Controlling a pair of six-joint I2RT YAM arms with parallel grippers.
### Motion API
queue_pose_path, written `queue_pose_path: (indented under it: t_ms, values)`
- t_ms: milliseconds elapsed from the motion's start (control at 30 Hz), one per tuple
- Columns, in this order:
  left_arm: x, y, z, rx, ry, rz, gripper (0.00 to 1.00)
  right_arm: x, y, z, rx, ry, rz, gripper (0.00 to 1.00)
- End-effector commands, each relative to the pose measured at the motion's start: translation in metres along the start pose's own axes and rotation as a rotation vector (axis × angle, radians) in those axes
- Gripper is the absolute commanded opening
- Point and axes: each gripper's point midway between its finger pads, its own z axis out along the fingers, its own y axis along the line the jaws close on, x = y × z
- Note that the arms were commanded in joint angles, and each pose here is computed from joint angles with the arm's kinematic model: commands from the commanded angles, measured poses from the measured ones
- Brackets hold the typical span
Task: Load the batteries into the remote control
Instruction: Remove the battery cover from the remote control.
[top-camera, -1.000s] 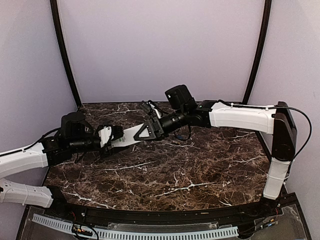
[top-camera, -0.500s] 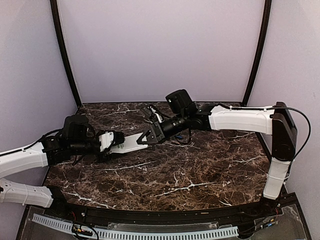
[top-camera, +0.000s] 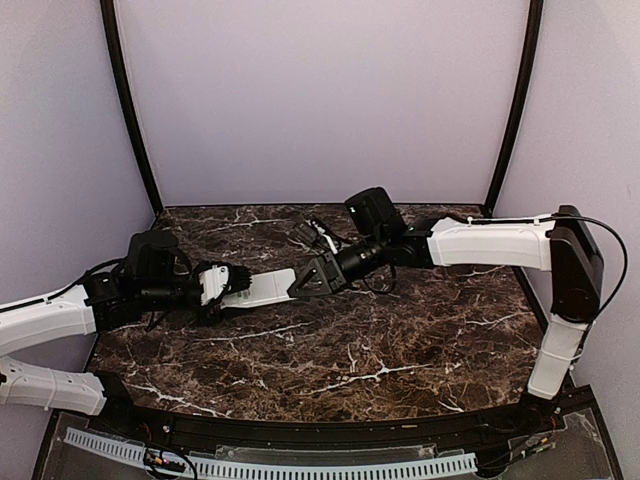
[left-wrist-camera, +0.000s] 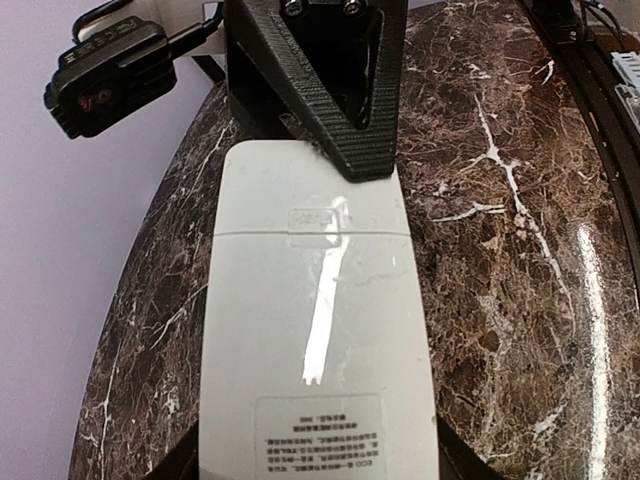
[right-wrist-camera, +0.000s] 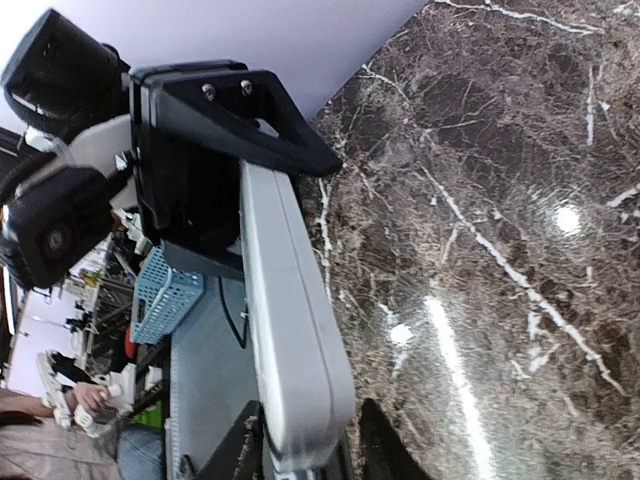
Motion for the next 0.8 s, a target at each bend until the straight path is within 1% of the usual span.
queue_pose_path:
  t_ms: [0, 33, 100, 233, 300, 433, 667, 767]
  values:
    - [-0.013, 0.011, -0.006, -0.036, -0.052, -0.017, 0.00, 0.004, -0.023, -0.012, 0.059, -0.010, 0.029, 0.39]
    - [-0.014, 0.010, -0.006, -0.035, -0.055, -0.016, 0.00, 0.001, -0.020, -0.009, 0.042, -0.018, 0.023, 0.45]
    - [-0.014, 0.010, -0.005, -0.028, -0.055, -0.017, 0.00, -0.004, -0.013, -0.002, 0.014, -0.025, 0.007, 0.53]
    - [-0.013, 0.006, -0.003, -0.010, -0.053, -0.019, 0.00, -0.011, -0.003, 0.011, -0.031, -0.029, -0.029, 0.61]
    - [-0.012, 0.005, -0.002, -0.008, -0.053, -0.018, 0.00, -0.014, -0.002, 0.014, -0.040, -0.037, -0.027, 0.62]
    - [-0.012, 0.005, -0.003, -0.010, -0.056, -0.015, 0.00, -0.020, -0.011, 0.018, -0.005, -0.048, -0.017, 0.61]
    - [-0.012, 0.003, -0.002, 0.003, -0.059, -0.017, 0.00, -0.027, -0.010, 0.016, 0.002, -0.063, -0.031, 0.62]
    - [-0.012, 0.003, -0.002, 0.004, -0.058, -0.017, 0.00, -0.027, -0.016, 0.016, 0.035, -0.064, -0.030, 0.61]
